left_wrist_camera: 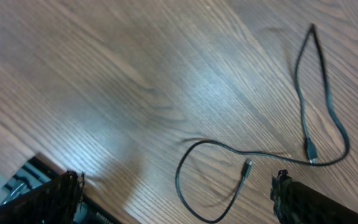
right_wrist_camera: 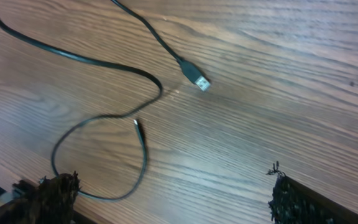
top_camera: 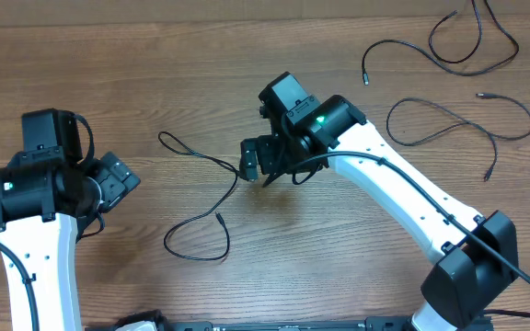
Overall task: Untangle cables
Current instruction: 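Lower the right gripper and grasp the cable near its middle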
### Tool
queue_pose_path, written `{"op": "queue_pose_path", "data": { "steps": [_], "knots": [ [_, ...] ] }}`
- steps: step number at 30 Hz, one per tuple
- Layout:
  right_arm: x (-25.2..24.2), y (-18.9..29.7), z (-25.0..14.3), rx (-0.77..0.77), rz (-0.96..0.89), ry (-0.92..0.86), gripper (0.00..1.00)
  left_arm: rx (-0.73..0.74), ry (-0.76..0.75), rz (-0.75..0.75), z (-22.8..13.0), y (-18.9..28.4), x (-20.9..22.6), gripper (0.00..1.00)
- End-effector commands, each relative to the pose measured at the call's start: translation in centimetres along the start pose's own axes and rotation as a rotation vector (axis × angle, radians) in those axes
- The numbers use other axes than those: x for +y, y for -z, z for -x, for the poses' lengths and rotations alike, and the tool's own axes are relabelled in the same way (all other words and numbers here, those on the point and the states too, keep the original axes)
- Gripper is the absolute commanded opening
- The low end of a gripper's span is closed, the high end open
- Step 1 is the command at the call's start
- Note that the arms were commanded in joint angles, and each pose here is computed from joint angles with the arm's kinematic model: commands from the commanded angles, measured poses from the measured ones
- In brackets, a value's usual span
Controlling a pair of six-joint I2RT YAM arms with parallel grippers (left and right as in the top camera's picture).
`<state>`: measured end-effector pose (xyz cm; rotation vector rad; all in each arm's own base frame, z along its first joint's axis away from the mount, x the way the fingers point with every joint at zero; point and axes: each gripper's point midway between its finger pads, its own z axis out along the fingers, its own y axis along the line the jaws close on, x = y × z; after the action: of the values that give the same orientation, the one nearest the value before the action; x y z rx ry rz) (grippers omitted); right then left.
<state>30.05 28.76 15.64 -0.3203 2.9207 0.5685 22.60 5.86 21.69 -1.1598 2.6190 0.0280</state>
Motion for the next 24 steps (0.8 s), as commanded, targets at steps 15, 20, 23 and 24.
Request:
{"op": "queue_pose_path", "data": {
  "steps": [15,20,23,24],
  "knots": [
    [2.1,-0.3,0.8,-0.043,0.069,-0.076,1.00,0.082,0.027,-0.053,-1.4,-0.1,-0.6,0.99],
    [1.5,-1.4,0.4,-0.031,0.061,-0.079,1.00,0.100,0.028,-0.075,-1.7,0.0,-1.0,1.00],
    [1.0,-2.2,-0.2,-0.016,0.052,-0.084,1.00,0.099,0.028,-0.074,-1.7,-0.1,-1.0,0.99],
    [0.9,-2.3,-0.3,-0.011,0.049,-0.086,1.00,0.097,0.028,-0.075,-1.7,-0.1,-1.0,0.99]
  ]
}}
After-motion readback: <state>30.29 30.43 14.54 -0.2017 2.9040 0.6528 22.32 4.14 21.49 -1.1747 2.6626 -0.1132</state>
